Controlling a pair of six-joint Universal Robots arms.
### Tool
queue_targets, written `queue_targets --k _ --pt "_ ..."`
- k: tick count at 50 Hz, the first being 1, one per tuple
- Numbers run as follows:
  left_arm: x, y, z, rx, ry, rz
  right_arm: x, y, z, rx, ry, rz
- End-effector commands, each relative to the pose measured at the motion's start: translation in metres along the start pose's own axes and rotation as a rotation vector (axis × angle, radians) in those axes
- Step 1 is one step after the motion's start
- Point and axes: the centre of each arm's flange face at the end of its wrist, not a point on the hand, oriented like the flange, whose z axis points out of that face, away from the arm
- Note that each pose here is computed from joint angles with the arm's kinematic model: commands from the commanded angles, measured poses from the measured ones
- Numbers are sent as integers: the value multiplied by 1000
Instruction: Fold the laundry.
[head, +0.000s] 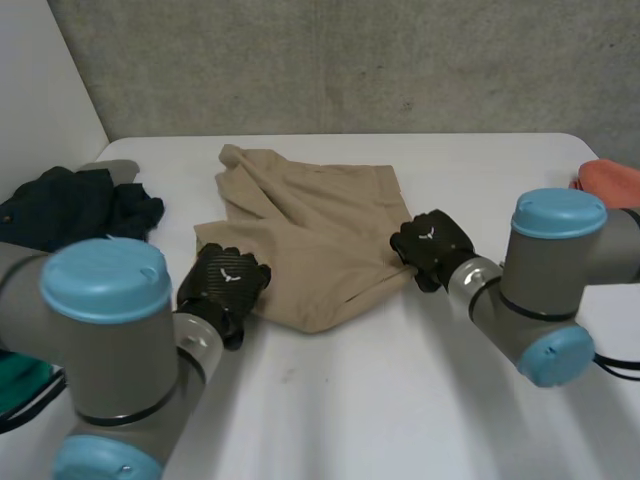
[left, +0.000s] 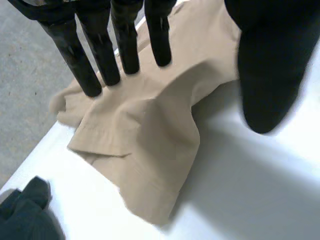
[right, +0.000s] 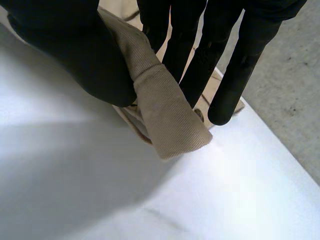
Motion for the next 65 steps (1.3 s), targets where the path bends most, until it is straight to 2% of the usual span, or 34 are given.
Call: queue_targets --k 1,6,10,18,32,41,48,55,59,63,65 --pt "-41 -15 -20 -29 -21 -94 -3 1 -25 -11 4 10" --pt "-66 -10 -6 -27 -20 -157 -1 5 -29 -14 20 7" --pt "-74 1 7 -56 28 -202 5 9 -27 -15 43 1" --pt "-67 24 28 -126 163 -267 3 13 -29 -27 39 -21" --pt "-55 35 51 -88 180 -274 0 16 -30 -39 35 -20" --pt "-41 45 51 -120 196 -233 0 15 -30 -37 36 -16" --pt "-44 50 53 -151 146 -195 0 11 -33 -46 36 -24" --pt "-45 40 10 -252 136 -151 4 -8 -59 -110 -22 -78" --pt "-31 44 -37 -394 229 -34 2 -11 -85 -223 -109 -183" --pt "-23 49 -69 -489 332 85 -11 1 -124 -452 -330 -284" --pt "-22 48 -75 -488 342 111 -12 1 -133 -499 -383 -301"
